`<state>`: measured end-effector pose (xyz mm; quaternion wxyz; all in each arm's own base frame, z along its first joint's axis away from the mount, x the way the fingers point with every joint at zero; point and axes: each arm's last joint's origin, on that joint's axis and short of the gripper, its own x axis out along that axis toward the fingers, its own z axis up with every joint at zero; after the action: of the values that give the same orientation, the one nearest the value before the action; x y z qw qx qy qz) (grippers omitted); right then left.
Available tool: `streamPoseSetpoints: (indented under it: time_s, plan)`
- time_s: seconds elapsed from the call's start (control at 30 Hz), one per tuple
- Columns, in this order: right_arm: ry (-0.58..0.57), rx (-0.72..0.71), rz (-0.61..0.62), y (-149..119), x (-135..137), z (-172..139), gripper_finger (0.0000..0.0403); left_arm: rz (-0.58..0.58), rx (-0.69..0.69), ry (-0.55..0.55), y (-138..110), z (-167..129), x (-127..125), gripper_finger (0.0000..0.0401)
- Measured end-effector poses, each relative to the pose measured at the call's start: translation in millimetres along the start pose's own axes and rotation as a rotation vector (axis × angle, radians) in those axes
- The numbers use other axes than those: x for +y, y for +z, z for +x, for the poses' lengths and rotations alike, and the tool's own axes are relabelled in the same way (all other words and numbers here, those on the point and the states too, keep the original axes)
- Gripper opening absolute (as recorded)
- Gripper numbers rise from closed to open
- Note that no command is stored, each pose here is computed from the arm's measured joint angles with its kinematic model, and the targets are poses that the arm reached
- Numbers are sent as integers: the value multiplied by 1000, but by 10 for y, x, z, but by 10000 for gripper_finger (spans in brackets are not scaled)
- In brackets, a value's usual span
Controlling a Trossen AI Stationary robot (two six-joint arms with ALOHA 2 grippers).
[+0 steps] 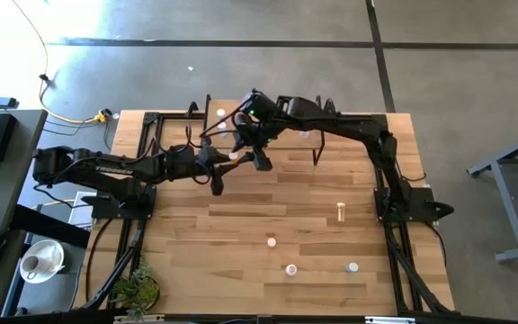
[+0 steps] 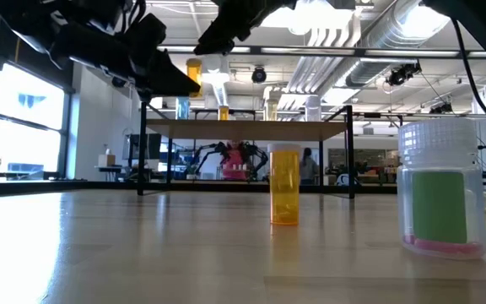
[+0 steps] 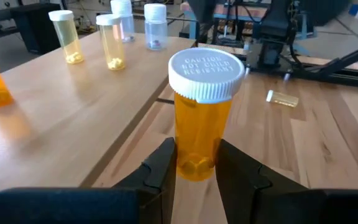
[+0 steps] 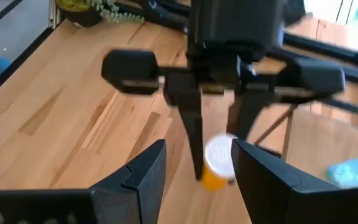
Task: Pick and place medicine bottles onto shelf by color
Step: Adjust the orange pill bottle on the shelf
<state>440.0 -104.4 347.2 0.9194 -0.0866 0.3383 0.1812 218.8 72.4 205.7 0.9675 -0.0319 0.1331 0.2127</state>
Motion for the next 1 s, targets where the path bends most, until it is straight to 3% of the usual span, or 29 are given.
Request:
streamPoseSetpoints:
  time_s: [0.23,1.0]
  plan:
    - [-120,39,-32,0,26,120,174,17,-8,-7,-26,62,-9,85]
    - [-105,65,6,-29,44,125,174,96,-88,27,47,60,-41,85]
